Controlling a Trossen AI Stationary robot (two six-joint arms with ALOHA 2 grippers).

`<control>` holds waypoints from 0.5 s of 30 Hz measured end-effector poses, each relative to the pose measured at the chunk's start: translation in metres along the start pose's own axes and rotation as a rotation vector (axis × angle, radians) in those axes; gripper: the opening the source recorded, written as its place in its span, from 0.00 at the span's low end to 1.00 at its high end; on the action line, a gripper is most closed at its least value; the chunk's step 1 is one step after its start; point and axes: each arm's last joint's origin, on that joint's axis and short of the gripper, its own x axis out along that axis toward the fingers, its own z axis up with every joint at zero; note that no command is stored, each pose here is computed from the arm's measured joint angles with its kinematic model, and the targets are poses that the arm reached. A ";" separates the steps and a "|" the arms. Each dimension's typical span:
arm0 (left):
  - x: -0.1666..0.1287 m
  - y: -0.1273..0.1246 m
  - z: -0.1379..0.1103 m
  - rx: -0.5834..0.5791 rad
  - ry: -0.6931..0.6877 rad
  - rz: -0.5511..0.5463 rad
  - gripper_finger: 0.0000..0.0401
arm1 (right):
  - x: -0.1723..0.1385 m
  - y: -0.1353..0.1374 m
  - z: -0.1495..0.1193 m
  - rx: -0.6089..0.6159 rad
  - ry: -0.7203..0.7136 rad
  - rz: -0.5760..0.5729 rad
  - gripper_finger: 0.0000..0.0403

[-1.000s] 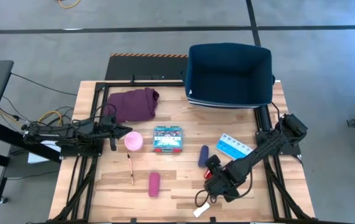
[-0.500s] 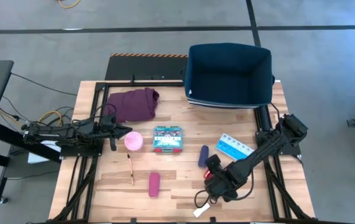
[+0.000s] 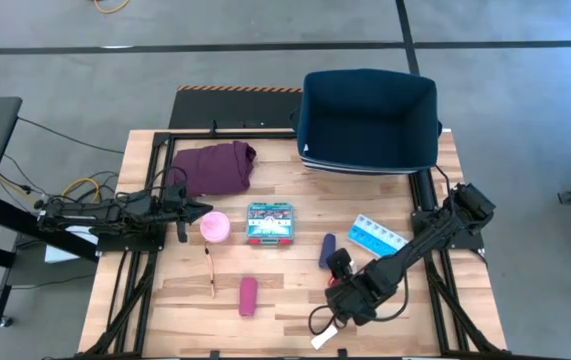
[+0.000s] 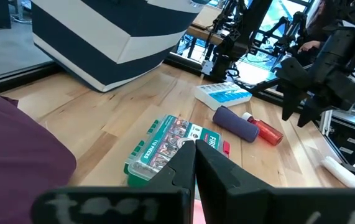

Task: Pick & place medical supplies in basket/bin
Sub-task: Put the red medicine bottle into the blue bin

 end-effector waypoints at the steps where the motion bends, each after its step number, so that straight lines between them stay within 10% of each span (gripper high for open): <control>1: 0.000 0.000 0.000 0.000 0.000 0.000 0.00 | 0.000 0.000 0.000 0.000 0.001 0.000 0.61; 15: 0.000 0.000 0.000 -0.001 0.001 0.000 0.00 | 0.001 -0.006 0.001 0.047 0.003 0.012 0.70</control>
